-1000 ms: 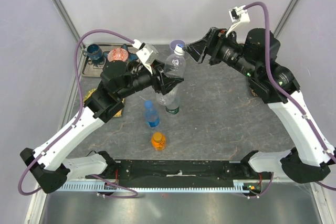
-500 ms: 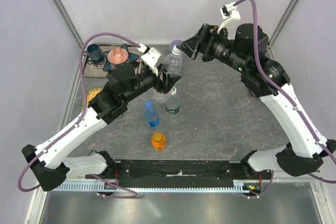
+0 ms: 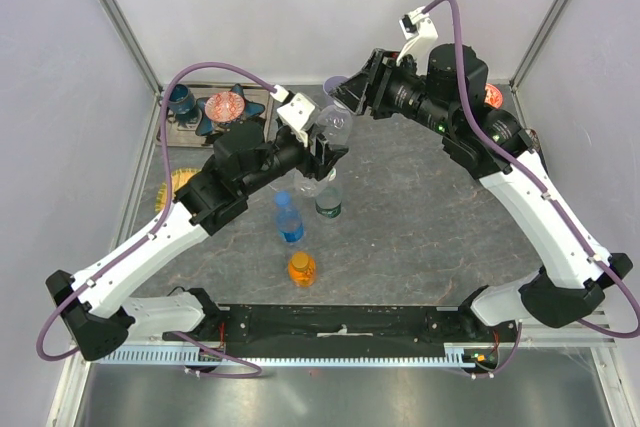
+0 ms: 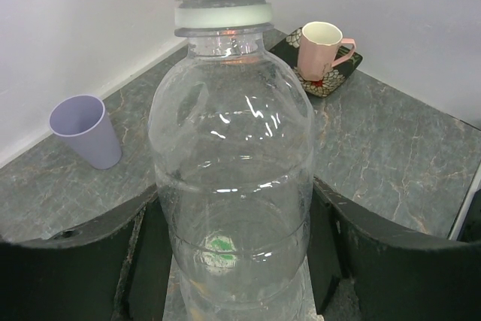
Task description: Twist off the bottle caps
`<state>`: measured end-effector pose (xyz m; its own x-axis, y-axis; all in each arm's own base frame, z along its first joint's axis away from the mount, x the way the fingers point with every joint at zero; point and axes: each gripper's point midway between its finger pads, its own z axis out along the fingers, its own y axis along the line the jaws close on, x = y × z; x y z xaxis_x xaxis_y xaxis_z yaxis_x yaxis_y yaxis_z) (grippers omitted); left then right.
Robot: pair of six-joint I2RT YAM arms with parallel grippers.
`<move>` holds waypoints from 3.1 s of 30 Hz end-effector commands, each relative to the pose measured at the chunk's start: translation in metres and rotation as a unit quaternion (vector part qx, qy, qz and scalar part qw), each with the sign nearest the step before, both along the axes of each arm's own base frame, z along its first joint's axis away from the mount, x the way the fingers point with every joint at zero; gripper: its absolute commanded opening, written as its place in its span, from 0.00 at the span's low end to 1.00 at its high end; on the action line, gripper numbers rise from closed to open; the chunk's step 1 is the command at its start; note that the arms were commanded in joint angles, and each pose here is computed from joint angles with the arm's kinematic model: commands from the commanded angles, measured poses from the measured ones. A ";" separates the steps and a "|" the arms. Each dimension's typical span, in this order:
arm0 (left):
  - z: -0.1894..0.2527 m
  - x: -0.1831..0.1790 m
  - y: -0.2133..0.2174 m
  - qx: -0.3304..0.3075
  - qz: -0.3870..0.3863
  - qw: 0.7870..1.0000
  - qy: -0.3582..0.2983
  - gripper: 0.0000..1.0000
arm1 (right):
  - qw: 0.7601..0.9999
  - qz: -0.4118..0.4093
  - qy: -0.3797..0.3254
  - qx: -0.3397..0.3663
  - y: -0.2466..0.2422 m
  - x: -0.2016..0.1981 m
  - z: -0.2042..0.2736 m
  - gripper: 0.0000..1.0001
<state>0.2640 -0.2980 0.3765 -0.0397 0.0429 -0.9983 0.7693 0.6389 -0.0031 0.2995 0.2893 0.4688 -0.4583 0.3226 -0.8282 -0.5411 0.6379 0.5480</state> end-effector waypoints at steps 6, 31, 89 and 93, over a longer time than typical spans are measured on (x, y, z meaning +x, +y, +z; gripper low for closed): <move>0.018 0.001 -0.001 -0.001 -0.002 0.999 -0.036 0.30 | 1.000 0.011 -0.014 0.010 0.006 -0.001 0.006 0.47; 0.066 -0.159 -0.032 -0.066 -0.467 0.881 0.040 0.27 | 0.930 0.279 -0.241 0.009 0.002 -0.127 0.060 0.00; 0.069 -0.160 0.001 -0.084 -0.532 0.838 0.093 0.26 | 0.928 0.239 -0.276 0.070 -0.023 -0.142 0.101 0.77; 0.067 -0.115 -0.013 -0.090 -0.401 0.909 0.076 0.27 | 0.963 0.133 -0.223 0.075 -0.033 -0.104 0.104 0.79</move>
<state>0.1113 -0.3044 0.4335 -0.2930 0.0474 -0.9549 0.8674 -0.4070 -0.2864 0.1593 0.2735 0.5537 -0.1395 0.2724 -0.9520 -0.9666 0.1715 0.1907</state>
